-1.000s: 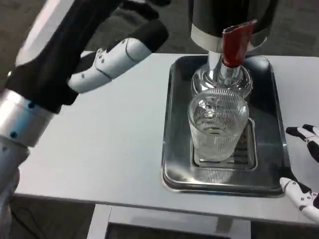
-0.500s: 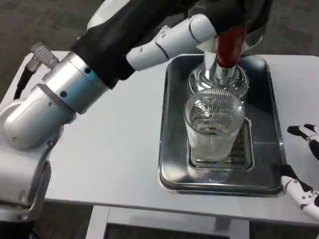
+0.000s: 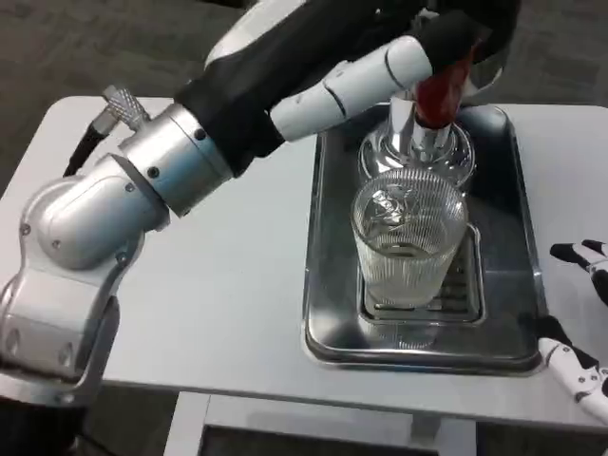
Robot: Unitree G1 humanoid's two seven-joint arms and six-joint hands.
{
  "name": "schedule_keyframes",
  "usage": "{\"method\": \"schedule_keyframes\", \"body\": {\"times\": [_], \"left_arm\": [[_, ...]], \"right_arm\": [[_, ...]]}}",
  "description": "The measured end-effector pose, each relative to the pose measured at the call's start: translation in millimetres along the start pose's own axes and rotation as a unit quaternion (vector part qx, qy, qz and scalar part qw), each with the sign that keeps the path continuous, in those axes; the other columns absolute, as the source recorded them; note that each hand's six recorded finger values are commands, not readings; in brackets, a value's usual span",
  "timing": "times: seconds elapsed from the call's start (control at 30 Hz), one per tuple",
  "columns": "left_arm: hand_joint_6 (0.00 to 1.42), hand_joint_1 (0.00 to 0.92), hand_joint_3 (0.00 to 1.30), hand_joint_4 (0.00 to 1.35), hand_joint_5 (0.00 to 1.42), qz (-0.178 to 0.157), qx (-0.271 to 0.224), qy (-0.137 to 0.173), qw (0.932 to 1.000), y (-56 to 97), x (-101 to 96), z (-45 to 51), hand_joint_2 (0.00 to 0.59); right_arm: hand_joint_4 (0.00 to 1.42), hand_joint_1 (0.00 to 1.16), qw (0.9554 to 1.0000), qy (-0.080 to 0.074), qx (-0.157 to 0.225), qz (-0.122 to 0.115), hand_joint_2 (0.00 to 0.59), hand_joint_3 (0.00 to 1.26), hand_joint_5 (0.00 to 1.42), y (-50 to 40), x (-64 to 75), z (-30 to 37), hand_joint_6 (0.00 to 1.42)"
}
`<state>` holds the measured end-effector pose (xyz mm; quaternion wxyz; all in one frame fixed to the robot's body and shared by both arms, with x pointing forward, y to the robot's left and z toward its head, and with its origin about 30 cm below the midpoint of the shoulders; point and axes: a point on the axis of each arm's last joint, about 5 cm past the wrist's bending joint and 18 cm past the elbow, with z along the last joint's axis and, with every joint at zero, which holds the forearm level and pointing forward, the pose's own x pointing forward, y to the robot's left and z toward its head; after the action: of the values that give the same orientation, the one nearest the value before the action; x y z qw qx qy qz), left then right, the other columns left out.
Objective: Grasp the cup under the faucet to collect the drink, then remove the cup.
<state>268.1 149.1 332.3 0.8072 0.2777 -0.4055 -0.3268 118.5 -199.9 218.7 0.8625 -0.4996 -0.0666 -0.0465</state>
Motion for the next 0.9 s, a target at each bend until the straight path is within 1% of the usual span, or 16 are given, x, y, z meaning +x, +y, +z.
{"method": "schedule_keyframes", "body": {"times": [0.1,0.23,0.47,0.8,0.9], "left_arm": [[0.32,0.000,0.27,0.22,0.34,-0.007,-0.014,-0.001,0.9999,0.0,-0.1,-0.5,0.136],[0.30,0.000,0.26,0.21,0.32,-0.012,-0.033,0.004,0.9994,0.1,-1.7,-2.4,0.122],[0.28,0.000,0.26,0.20,0.31,-0.030,-0.034,0.019,0.9988,1.8,-5.1,-3.2,0.112],[0.27,0.000,0.25,0.19,0.29,-0.049,-0.015,0.027,0.9983,5.4,-7.8,0.0,0.105],[0.26,0.000,0.25,0.19,0.29,-0.056,0.005,0.031,0.9979,6.0,-8.1,1.7,0.102]], "right_arm": [[0.05,0.40,1.0000,0.000,0.000,0.000,0.476,0.14,0.05,-0.1,0.1,0.0,0.11],[0.05,0.40,1.0000,0.000,0.001,-0.001,0.476,0.14,0.05,-0.1,0.3,0.1,0.11],[0.05,0.40,1.0000,0.002,0.002,-0.001,0.476,0.14,0.05,-0.1,0.4,-0.1,0.11],[0.05,0.40,1.0000,0.002,0.003,0.000,0.476,0.14,0.05,0.0,0.2,-0.2,0.11],[0.05,0.40,1.0000,0.001,0.007,0.001,0.476,0.14,0.05,0.1,0.2,-0.3,0.11]]}}
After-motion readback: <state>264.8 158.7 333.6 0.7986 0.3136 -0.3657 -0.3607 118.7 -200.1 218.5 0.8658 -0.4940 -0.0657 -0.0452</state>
